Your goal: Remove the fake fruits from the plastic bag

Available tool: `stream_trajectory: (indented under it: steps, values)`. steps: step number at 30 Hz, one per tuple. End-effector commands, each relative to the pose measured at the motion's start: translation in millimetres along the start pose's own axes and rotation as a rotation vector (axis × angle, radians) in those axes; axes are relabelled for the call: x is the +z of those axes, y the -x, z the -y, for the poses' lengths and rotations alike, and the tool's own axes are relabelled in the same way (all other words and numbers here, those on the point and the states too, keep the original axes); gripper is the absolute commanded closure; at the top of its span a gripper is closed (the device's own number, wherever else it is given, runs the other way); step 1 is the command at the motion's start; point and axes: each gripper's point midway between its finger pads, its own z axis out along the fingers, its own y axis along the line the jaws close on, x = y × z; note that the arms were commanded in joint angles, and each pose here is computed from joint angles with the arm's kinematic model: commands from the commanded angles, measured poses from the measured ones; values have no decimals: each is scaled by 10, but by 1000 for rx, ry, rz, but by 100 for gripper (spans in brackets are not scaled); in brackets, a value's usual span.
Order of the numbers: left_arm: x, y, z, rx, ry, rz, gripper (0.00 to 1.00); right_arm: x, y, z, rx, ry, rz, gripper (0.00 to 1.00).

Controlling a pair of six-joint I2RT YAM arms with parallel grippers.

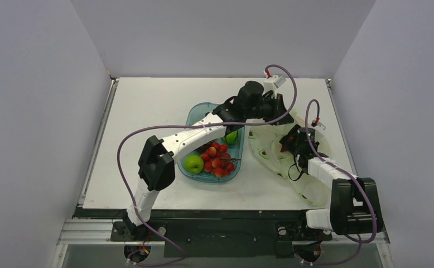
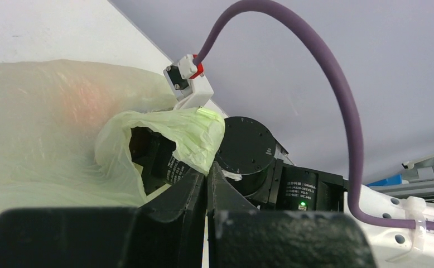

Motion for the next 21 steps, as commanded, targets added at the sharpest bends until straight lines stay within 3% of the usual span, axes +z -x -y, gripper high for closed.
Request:
stream_trajectory:
  steps: [1,8,10,12,13,16,21]
  values:
    - [-67,118,49,-7,-34,23,100,124,224,-96,-11,-18,65,32]
    - [-109,58,-17,-18,-23,10,100,287,169,-67,-6,-70,21,37]
    - [-120,51,-47,-22,-16,8,100,313,148,-66,-10,-76,4,43]
    - [-129,50,-89,-29,-8,7,100,317,132,-62,-16,-77,-4,54]
    - [-129,45,-117,-34,-1,6,100,304,148,-73,-15,-72,2,66]
    - [-135,36,-216,-50,23,-2,100,231,171,-85,-11,-63,7,87]
    - [-170,56,-384,-51,79,-11,100,-241,344,-165,3,-8,52,93]
